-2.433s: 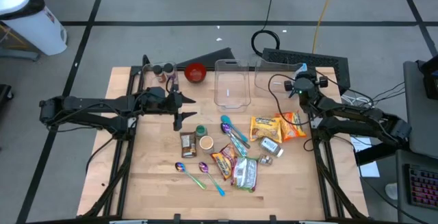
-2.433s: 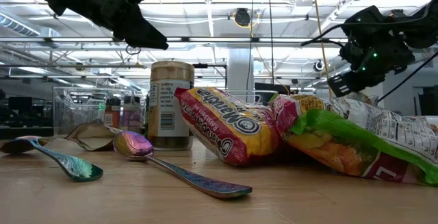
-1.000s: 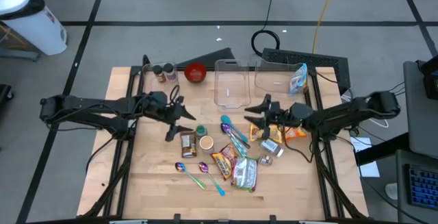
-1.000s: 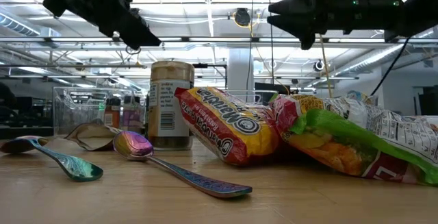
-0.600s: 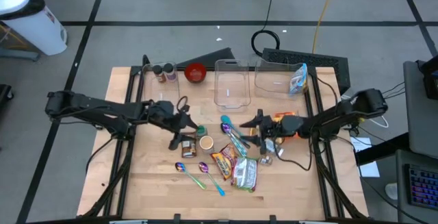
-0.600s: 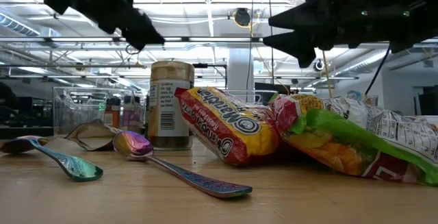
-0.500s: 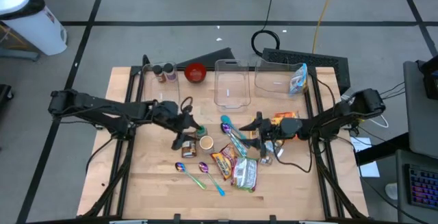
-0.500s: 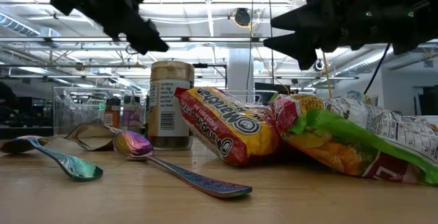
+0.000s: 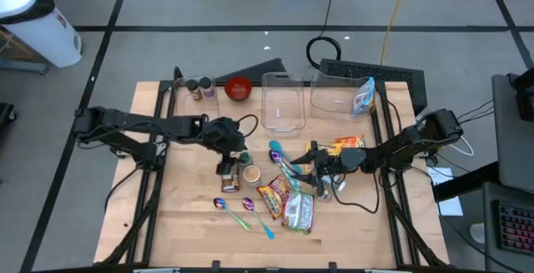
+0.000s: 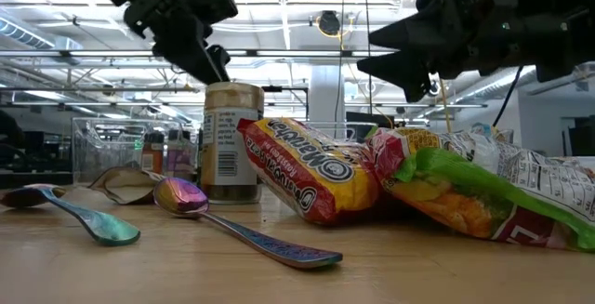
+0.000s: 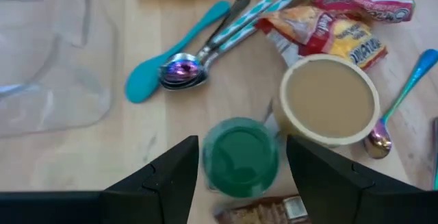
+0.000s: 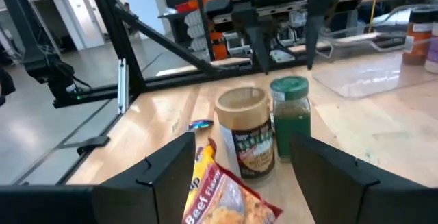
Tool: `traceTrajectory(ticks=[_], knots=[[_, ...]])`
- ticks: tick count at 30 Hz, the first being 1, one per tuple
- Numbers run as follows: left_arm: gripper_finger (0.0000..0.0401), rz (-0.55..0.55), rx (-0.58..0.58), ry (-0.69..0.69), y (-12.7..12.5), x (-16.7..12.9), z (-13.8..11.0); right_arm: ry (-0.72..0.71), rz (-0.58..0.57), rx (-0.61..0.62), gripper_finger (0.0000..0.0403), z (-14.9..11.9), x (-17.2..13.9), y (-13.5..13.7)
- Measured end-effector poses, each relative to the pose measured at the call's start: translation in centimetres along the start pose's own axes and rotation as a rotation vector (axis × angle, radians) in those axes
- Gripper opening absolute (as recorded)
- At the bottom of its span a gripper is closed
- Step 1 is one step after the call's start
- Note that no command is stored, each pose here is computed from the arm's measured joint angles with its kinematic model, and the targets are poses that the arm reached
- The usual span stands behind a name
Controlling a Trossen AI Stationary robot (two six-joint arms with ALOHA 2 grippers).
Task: Pick & Place Food Item
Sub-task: Put the green seasoning bottle into the left transparent bin
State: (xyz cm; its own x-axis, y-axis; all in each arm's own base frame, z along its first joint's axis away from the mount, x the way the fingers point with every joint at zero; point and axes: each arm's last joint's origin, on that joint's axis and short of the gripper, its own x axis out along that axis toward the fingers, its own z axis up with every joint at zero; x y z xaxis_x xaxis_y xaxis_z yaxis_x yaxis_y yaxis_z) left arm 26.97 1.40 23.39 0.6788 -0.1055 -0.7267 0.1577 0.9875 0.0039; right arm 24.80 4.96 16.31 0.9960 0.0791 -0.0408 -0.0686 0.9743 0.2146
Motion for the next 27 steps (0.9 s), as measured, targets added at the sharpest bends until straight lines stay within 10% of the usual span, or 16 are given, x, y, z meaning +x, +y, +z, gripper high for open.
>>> traceTrajectory(ticks=[16, 27], knots=[[0.0233, -0.034, -0.053, 0.04, 0.1, -0.4, 0.5, 0.064, -0.016, -0.005, 0.0228, -0.6, 0.0, -0.2], [0.0319, -0.018, -0.016, 0.106, 0.7, 1.3, 0.0, 0.044, -0.045, 0.024, 0.0223, -0.5, 0.0, -0.2]])
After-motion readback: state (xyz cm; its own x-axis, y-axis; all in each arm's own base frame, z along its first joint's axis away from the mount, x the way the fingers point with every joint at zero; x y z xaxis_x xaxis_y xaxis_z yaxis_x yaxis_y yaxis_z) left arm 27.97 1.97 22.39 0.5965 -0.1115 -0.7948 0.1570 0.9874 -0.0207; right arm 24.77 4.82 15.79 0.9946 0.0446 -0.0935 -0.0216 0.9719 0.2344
